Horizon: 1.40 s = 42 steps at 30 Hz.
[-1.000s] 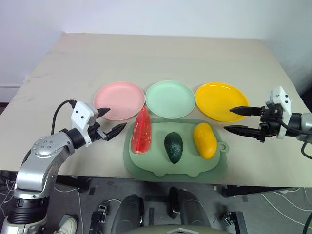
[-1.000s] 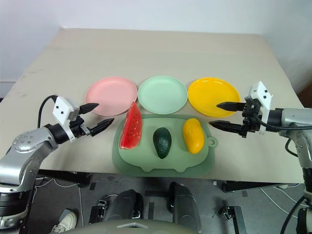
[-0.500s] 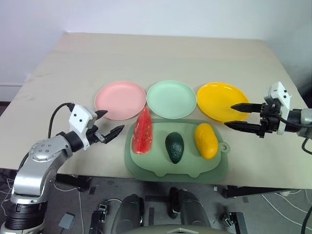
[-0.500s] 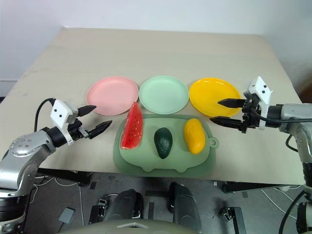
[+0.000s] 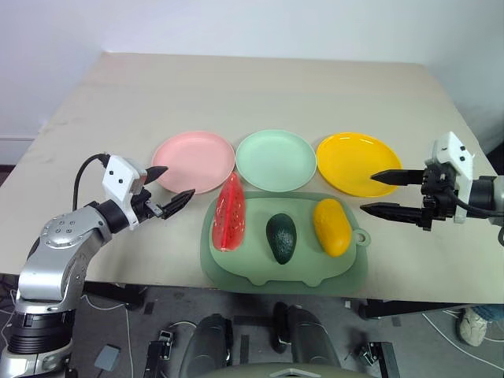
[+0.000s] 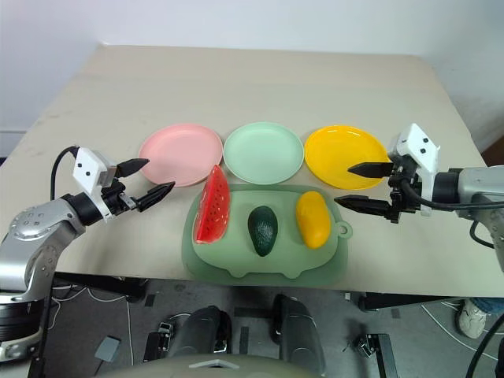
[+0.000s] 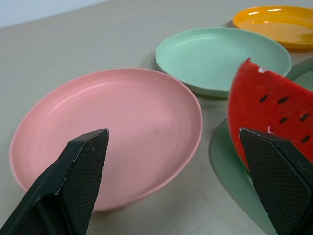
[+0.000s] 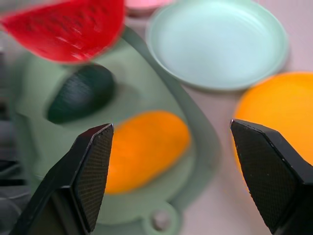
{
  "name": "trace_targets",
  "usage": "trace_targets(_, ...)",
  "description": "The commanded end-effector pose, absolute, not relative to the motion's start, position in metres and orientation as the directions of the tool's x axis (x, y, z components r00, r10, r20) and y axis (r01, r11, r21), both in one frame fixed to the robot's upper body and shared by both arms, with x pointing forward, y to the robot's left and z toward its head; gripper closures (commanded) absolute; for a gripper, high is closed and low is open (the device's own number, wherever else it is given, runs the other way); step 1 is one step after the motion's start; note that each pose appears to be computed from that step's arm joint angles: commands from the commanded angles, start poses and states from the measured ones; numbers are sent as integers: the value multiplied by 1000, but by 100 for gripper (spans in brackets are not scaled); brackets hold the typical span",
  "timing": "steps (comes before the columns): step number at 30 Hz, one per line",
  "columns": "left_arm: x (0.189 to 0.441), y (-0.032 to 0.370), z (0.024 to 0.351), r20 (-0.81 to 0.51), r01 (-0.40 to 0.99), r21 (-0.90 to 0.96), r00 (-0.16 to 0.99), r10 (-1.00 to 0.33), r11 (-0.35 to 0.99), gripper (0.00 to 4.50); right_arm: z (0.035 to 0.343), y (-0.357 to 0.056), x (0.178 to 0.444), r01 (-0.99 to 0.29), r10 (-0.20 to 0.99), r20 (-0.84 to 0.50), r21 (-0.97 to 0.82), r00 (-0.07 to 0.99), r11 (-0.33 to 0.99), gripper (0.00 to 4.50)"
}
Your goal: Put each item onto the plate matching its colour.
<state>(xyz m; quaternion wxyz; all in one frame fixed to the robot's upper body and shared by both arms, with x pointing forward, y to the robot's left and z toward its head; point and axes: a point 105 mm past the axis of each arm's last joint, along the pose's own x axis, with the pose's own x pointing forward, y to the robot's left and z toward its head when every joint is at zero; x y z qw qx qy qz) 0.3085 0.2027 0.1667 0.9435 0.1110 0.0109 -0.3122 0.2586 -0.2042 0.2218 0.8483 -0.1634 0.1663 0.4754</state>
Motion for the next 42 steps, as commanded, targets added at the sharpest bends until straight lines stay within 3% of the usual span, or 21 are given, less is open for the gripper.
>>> trace_targets(1, 312, 200, 179, -41, 586, 240, 803, -595, 774, 5, 234, -190, 246, -859, 734, -475, -103, 485, 501, 49)
trace_targets(3, 314, 196, 180, -36, 595, 240, 795, -606, 767, 5, 224, -187, 243, -818, 685, -562, 24, 464, 574, 49)
trace_targets(5, 315, 193, 180, -36, 603, 240, 789, -614, 761, 0, 219, -180, 233, -803, 663, -619, 86, 421, 590, 2)
trace_targets(11, 317, 191, 180, -39, 611, 240, 783, -621, 755, 0, 203, -189, 264, -647, 501, -683, 55, 532, 761, 1)
trace_targets(14, 318, 189, 180, -36, 612, 239, 782, -623, 754, 0, 199, -181, 270, -620, 514, -680, 111, 522, 777, 1)
trace_targets(18, 317, 186, 182, -29, 613, 239, 780, -625, 753, 0, 182, -177, 278, -563, 446, -713, 87, 541, 822, 1)
trace_targets(25, 314, 189, 184, -20, 599, 235, 791, -612, 766, 0, 179, -164, 273, -481, 456, -715, 190, 529, 856, 1)
trace_targets(41, 313, 188, 188, -8, 591, 239, 795, -607, 770, 0, 143, -160, 277, -388, 300, -784, 82, 543, 918, 1)
trace_targets(42, 313, 189, 188, -9, 591, 239, 795, -607, 770, 0, 143, -159, 277, -393, 298, -784, 76, 544, 916, 18)
